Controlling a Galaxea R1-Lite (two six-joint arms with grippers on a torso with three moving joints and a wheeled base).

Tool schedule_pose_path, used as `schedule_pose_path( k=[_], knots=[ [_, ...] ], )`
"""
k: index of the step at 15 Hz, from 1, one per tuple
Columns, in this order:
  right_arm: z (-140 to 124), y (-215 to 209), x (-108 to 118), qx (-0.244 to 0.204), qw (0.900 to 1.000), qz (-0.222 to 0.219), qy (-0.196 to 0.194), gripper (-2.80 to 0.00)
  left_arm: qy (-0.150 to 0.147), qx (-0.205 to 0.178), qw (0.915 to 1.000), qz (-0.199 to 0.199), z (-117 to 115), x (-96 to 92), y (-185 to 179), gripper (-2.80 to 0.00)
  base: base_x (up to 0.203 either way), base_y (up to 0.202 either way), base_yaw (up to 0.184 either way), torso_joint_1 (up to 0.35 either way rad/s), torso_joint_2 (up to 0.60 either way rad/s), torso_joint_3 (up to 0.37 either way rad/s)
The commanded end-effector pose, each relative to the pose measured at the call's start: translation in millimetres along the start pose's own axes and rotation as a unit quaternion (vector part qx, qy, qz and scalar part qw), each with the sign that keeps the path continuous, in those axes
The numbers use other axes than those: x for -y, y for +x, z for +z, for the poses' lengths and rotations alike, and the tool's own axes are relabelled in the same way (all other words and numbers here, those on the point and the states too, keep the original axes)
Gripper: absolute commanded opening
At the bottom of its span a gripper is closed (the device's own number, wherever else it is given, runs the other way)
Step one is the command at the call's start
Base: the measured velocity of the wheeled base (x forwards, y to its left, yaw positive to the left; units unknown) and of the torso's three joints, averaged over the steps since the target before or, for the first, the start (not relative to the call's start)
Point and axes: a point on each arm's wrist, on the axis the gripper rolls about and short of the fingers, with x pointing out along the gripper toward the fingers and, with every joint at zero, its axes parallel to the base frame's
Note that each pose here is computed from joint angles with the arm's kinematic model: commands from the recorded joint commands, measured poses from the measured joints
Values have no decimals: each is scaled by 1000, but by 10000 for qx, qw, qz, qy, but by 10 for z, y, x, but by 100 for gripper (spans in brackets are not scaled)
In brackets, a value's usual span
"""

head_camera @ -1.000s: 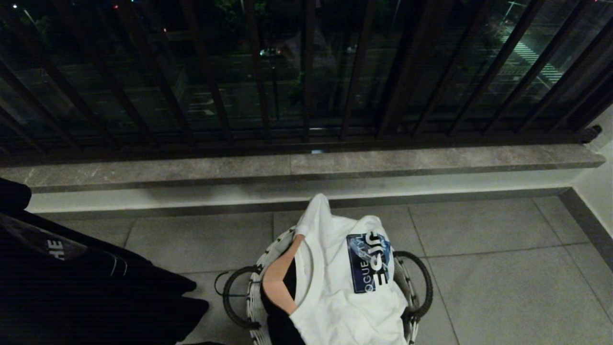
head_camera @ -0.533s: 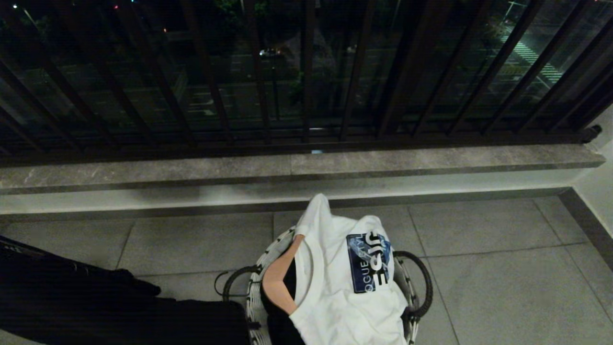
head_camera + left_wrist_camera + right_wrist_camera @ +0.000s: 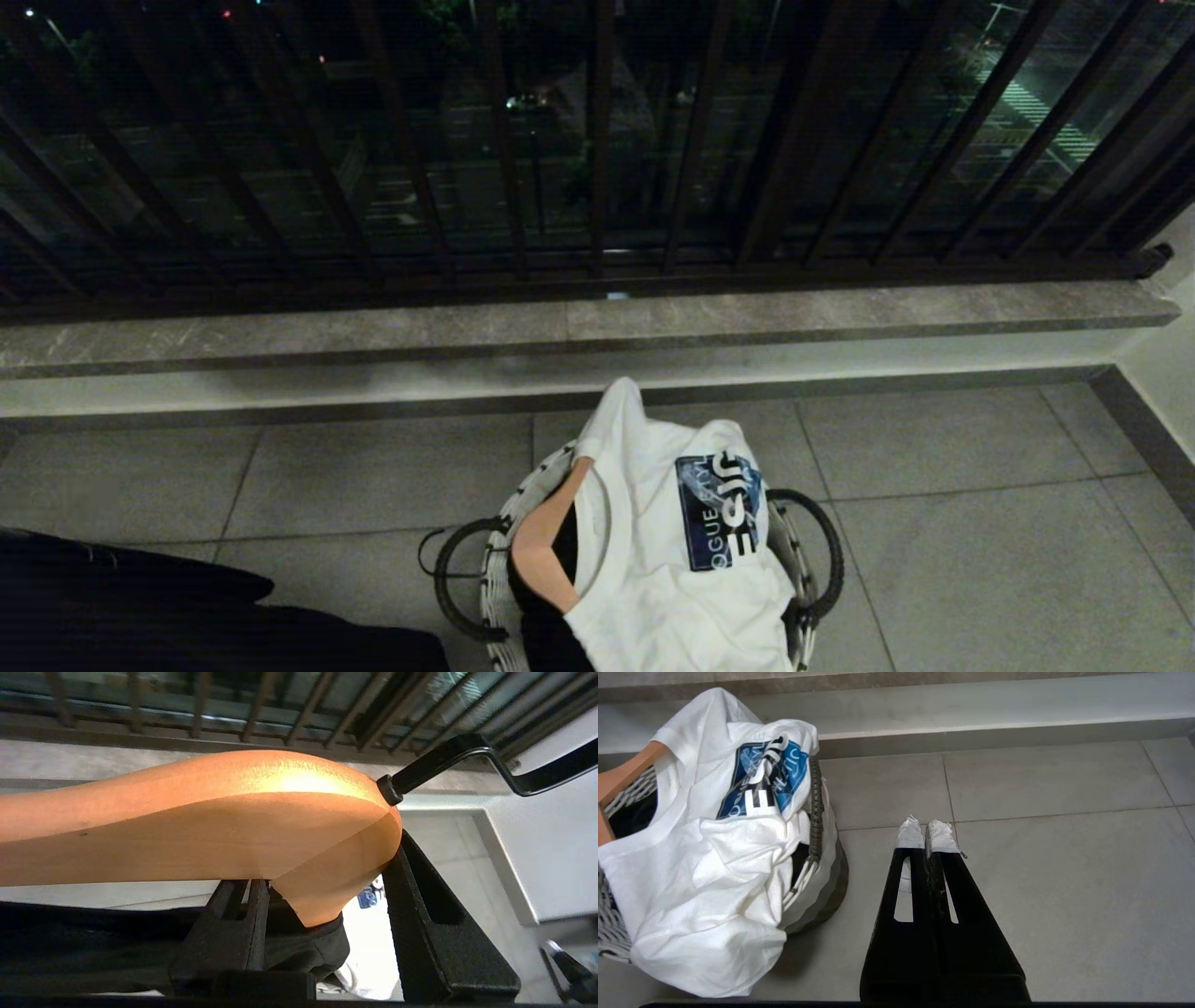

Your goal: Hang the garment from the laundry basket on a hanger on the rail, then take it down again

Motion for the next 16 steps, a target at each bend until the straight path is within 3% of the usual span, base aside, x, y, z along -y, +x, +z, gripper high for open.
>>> schedule_pose_path(
  k=[1, 16],
  knots=[
    [0, 0, 0, 1, 10000, 0, 4, -280, 0, 45, 9999, 98, -13, 9, -29, -280, 0, 0, 0, 0, 0, 0],
    [0, 0, 0, 1, 10000, 0, -2, -280, 140, -9, 9996, 256, -41, 9, 12, -280, 0, 0, 0, 0, 0, 0]
  ],
)
